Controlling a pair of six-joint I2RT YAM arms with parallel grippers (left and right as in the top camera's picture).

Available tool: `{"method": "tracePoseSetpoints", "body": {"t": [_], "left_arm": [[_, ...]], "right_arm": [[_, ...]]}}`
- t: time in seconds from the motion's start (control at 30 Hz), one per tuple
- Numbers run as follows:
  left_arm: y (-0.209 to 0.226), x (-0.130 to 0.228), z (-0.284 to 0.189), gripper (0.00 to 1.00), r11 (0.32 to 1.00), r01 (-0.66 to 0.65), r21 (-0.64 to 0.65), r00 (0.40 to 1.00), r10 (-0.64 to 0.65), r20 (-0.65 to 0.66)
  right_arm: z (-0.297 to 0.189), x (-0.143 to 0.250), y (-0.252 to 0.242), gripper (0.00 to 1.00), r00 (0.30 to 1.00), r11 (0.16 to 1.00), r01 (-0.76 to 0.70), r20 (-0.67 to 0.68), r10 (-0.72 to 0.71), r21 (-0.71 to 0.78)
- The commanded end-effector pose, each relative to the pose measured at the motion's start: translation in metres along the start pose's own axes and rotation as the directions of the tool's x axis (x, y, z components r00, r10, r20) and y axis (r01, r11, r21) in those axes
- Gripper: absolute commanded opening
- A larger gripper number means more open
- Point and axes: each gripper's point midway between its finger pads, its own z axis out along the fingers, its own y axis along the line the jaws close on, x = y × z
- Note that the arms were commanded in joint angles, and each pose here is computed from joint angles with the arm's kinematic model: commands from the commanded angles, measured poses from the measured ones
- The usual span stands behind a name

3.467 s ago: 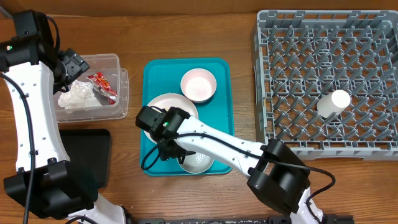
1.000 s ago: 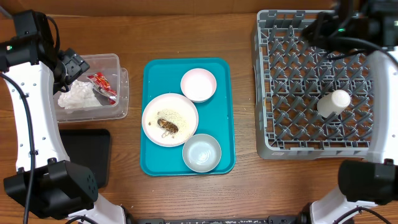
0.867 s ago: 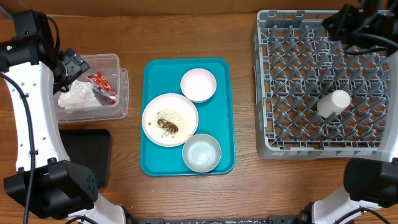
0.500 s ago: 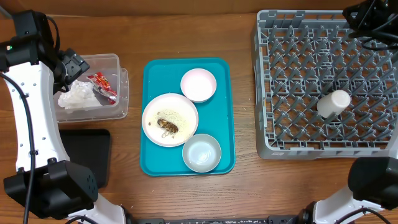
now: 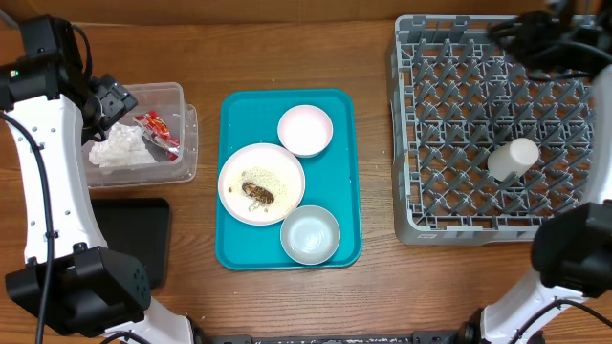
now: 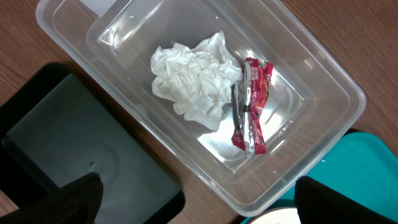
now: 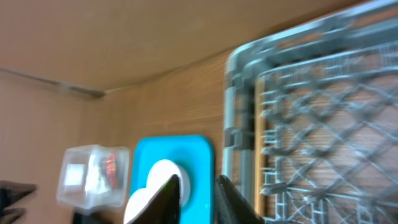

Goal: Sort waste into correct bins and load items into the dishwasher

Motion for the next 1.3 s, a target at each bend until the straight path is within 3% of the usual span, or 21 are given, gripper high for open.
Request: {"method": "tracePoseSetpoints", "body": {"t": [0.0,0.03,0.27,0.73,1.1,1.27], "left_arm": [[0.000,-0.003,-0.014,1.00,1.000,0.013,0.011,0.999,-0.013,0.038],[0.000,-0.003,-0.014,1.00,1.000,0.013,0.011,0.999,-0.013,0.038],[0.000,-0.003,-0.014,1.00,1.000,0.013,0.011,0.999,-0.013,0.038],[0.000,-0.003,-0.014,1.00,1.000,0.013,0.011,0.999,-0.013,0.038],[0.000,-0.003,-0.014,1.00,1.000,0.013,0.011,0.999,-0.013,0.038],[0.000,-0.003,-0.014,1.00,1.000,0.013,0.011,0.999,-0.013,0.038]], "right_arm": [[0.033,0.027,0.048,0.42,0.989,0.992,0.119,-0.086,-0.121,-0.028],[0.046,0.037,0.054,0.49,0.983,0.989,0.147,-0.115,-0.144,0.020],[0.114,0.093,0.089,0.61,0.960,0.933,0.237,-0.214,-0.182,0.271],[0.252,0.199,0.133,0.61,0.949,0.908,0.256,-0.267,-0.170,0.332],[0.299,0.231,0.115,0.59,0.968,0.880,0.206,-0.218,-0.121,0.428],[0.310,0.239,0.109,0.53,0.967,0.879,0.208,-0.225,-0.119,0.430]]}}
